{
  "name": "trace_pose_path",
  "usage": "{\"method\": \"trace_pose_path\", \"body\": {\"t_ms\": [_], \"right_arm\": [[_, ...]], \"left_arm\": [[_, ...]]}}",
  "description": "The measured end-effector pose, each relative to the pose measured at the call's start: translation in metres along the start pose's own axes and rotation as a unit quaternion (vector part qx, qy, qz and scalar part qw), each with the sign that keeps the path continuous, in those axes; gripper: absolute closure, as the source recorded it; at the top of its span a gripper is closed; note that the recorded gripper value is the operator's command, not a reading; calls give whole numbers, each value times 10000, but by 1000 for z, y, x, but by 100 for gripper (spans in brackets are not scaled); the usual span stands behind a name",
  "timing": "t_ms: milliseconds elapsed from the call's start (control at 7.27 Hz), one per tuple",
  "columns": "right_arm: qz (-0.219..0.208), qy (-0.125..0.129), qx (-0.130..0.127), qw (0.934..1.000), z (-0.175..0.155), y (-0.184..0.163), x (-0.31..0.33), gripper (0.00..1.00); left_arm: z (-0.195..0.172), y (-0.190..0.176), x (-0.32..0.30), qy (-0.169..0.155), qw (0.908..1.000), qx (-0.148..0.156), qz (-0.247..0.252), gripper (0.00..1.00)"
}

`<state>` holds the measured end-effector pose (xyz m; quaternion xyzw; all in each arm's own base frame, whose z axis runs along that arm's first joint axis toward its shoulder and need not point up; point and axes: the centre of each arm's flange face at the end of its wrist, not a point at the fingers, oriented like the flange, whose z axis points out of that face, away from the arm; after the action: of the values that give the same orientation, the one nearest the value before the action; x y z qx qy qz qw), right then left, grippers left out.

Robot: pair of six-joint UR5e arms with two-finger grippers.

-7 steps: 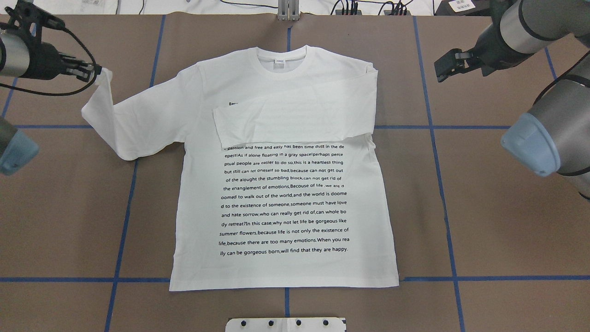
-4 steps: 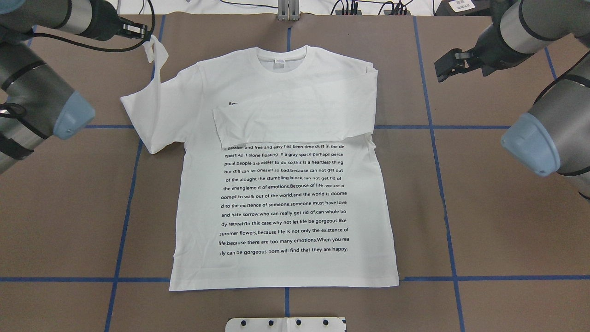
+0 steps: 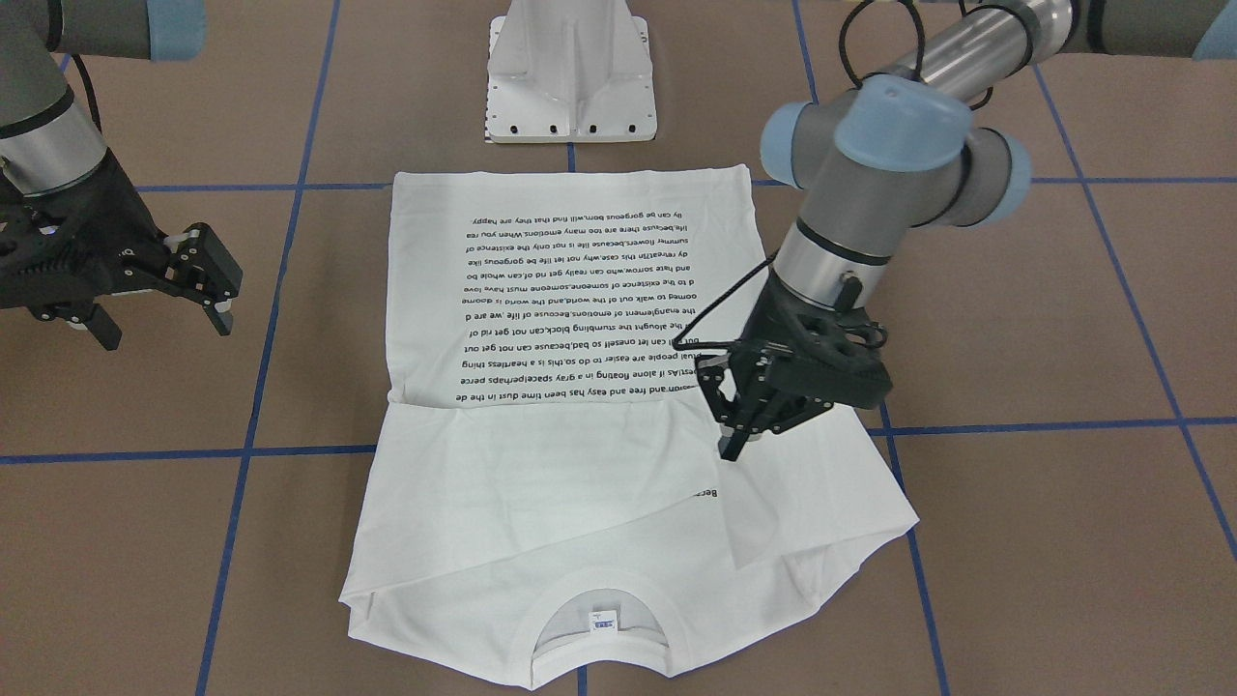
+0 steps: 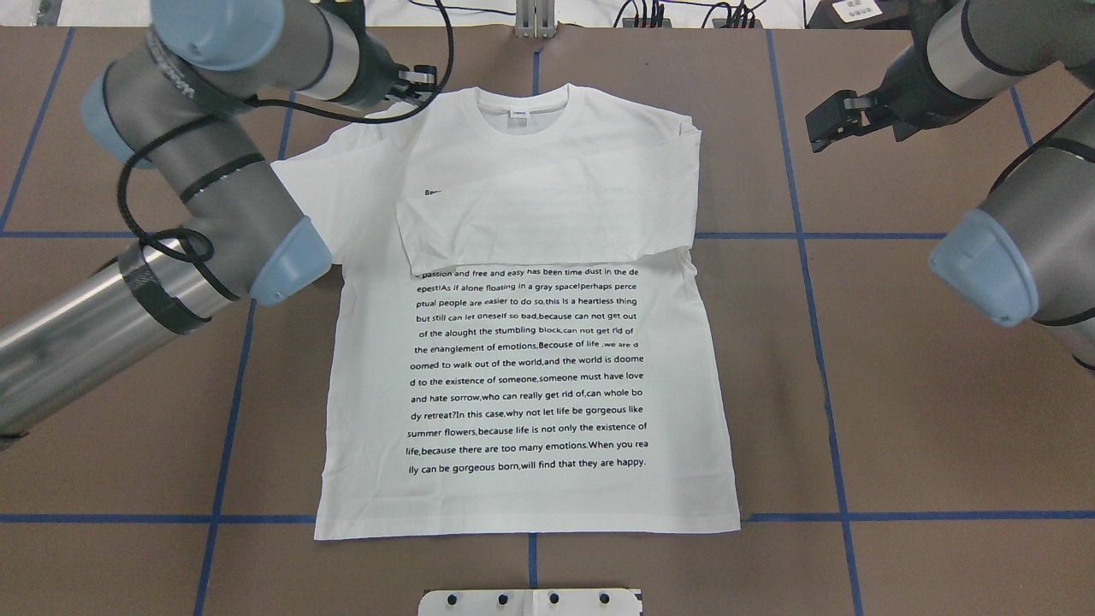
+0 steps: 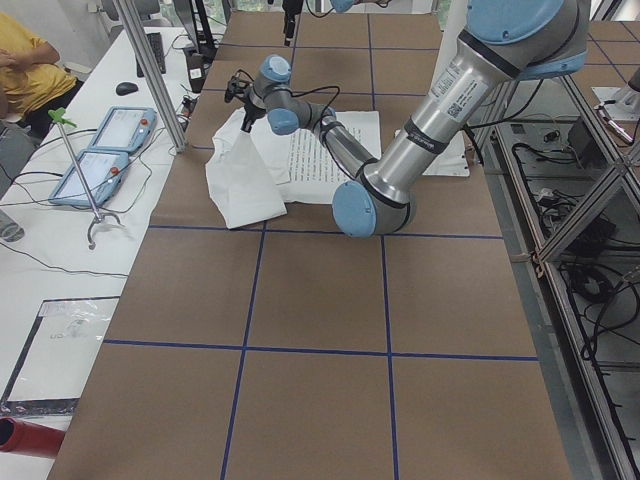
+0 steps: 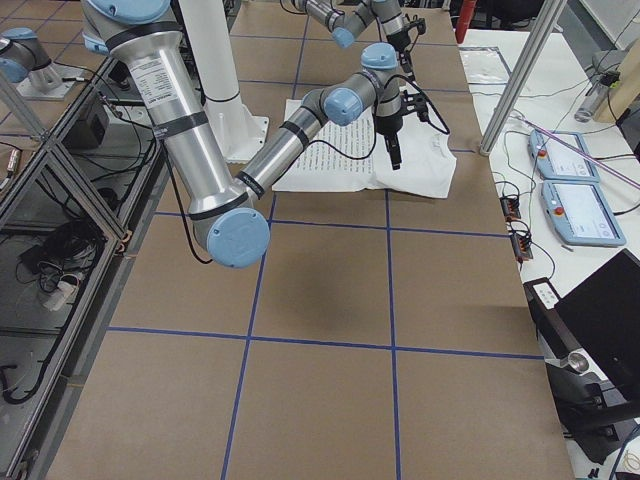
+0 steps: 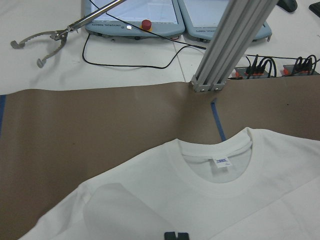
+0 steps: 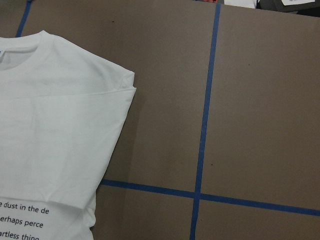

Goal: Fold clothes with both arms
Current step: 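Grasp the other sleeve cuff with the left gripper and fold it across the shirt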

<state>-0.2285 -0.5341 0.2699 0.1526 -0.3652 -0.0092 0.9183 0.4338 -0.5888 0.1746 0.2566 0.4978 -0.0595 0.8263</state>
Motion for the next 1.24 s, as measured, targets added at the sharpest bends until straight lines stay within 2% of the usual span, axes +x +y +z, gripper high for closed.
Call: {"method": "trace_pose_path", "body": {"t_ms": [413,688,825,963,1238], "right_arm": [[-1,-3,6,10000,-1,0,0,0],[-4,0,10,10000,-1,0,0,0],[-1,5,8,10000,0,0,0,0],[4,12,3,10000,0,0,1,0],[11,30,-15,10000,3,-1,0,0]], "left_arm": [[30,96,95,184,9997,94,140,100],[37,138,144,398,9988,-93,283,100],[46,148,161,417,9985,-180,318,1],[56,153,170,445,9982,-217,333,0],[68,162,163,722,9967,-130,346,0]]}}
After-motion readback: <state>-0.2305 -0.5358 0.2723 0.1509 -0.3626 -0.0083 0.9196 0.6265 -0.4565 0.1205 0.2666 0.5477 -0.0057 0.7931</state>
